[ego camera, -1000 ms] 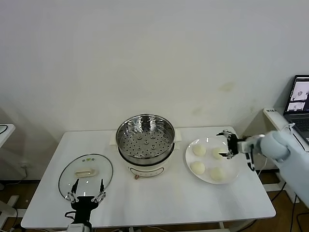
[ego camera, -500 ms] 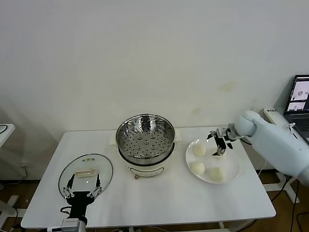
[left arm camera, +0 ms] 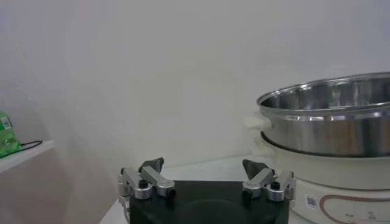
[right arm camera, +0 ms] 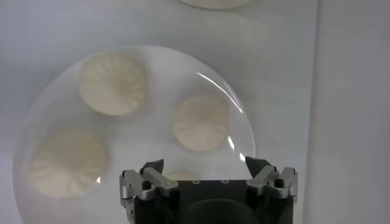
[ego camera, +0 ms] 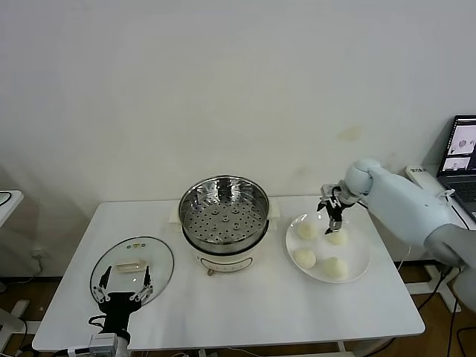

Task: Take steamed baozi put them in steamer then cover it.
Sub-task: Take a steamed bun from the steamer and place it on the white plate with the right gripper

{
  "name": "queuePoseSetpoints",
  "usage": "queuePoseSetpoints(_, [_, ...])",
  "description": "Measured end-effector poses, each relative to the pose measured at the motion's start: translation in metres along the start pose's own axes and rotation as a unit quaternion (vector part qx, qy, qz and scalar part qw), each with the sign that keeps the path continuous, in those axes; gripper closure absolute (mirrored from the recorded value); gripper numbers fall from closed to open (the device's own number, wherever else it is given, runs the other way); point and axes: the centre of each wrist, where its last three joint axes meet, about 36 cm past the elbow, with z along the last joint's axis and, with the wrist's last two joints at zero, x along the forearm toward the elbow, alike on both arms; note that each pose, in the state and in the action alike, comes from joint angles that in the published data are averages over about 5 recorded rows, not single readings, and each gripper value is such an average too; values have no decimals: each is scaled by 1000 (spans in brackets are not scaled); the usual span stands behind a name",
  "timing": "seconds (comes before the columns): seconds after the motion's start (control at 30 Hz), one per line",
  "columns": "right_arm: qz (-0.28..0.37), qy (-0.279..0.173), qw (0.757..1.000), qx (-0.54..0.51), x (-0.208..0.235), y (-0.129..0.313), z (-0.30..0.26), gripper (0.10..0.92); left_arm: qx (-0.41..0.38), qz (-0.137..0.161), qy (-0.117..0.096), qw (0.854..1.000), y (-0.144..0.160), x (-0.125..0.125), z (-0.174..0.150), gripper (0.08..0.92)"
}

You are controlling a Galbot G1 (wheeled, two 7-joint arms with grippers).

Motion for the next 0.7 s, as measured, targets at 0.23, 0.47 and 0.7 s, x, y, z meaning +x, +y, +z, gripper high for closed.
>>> queuePoseSetpoints(0.23, [-10, 1, 1000, -4, -18, -4, -11, 199, 0, 0, 0, 1000, 3, -1, 0, 177])
queuePoseSetpoints(0.47, [-18, 6, 1000, -5, -33, -8, -22, 199, 2, -2, -3, 1000, 7, -1, -3, 177])
queuePoseSetpoints(0.7, [-23, 7, 1000, -8, -44, -10, -28, 200, 5, -1, -6, 1000, 8, -1, -6, 177])
